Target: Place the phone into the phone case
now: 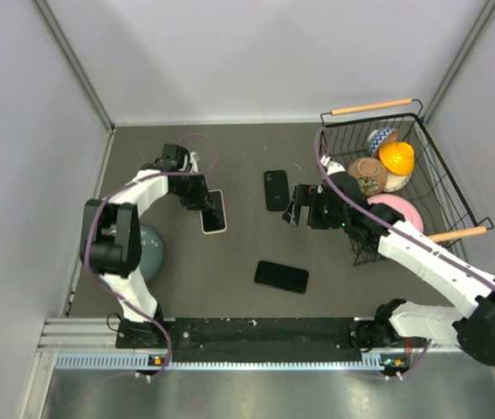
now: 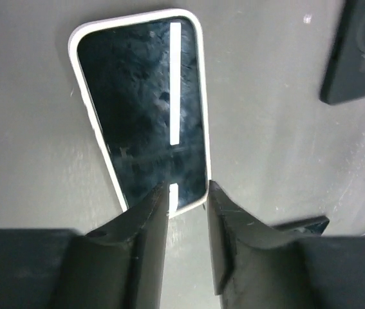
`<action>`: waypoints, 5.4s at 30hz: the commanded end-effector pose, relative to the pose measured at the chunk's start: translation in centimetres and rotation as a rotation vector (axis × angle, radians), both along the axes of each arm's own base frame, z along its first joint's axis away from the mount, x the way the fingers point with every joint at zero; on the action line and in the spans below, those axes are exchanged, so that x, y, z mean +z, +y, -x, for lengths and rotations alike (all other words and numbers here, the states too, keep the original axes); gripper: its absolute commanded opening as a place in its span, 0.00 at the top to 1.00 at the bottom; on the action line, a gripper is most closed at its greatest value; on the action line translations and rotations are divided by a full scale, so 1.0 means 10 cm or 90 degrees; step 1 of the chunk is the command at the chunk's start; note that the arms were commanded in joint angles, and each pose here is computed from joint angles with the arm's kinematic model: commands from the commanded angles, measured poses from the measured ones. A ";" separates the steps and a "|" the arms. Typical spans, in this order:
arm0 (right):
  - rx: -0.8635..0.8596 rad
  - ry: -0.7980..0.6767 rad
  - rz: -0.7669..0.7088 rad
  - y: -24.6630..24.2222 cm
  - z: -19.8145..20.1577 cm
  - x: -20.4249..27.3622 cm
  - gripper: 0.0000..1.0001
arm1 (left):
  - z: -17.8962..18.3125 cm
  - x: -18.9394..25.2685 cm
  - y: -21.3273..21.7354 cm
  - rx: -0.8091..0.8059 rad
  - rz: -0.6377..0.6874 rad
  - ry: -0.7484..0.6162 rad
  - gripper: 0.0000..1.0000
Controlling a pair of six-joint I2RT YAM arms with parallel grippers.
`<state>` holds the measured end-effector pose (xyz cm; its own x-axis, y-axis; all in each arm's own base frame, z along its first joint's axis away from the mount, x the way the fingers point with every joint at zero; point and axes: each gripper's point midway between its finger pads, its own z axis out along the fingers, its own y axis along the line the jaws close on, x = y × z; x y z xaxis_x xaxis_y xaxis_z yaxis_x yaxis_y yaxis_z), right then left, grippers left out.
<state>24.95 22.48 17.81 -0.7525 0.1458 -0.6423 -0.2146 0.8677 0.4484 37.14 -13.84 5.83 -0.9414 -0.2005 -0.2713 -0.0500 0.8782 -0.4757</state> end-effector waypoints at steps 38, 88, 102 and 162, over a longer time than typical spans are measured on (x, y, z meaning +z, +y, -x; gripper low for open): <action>0.138 -0.160 0.442 0.35 -1.39 -0.74 0.01 | 0.79 0.93 0.73 0.257 0.010 -0.274 0.01; 0.216 -0.011 -0.109 1.07 -0.80 -0.37 0.57 | 0.59 1.16 -0.34 -0.012 0.268 -0.225 0.24; 0.081 -0.041 0.253 0.58 -1.20 -0.94 0.05 | 0.48 1.31 -0.23 0.021 0.148 -0.292 0.20; 0.226 -0.076 -0.255 1.21 -0.18 0.31 0.55 | 0.67 1.68 -1.28 -0.129 0.483 -0.290 0.65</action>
<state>27.52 33.78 17.02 -0.7682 0.1015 -0.6321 -0.4629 0.5941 0.6579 30.77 -25.11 20.96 -0.8197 -0.3333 -0.4659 0.3429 0.3659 -0.8651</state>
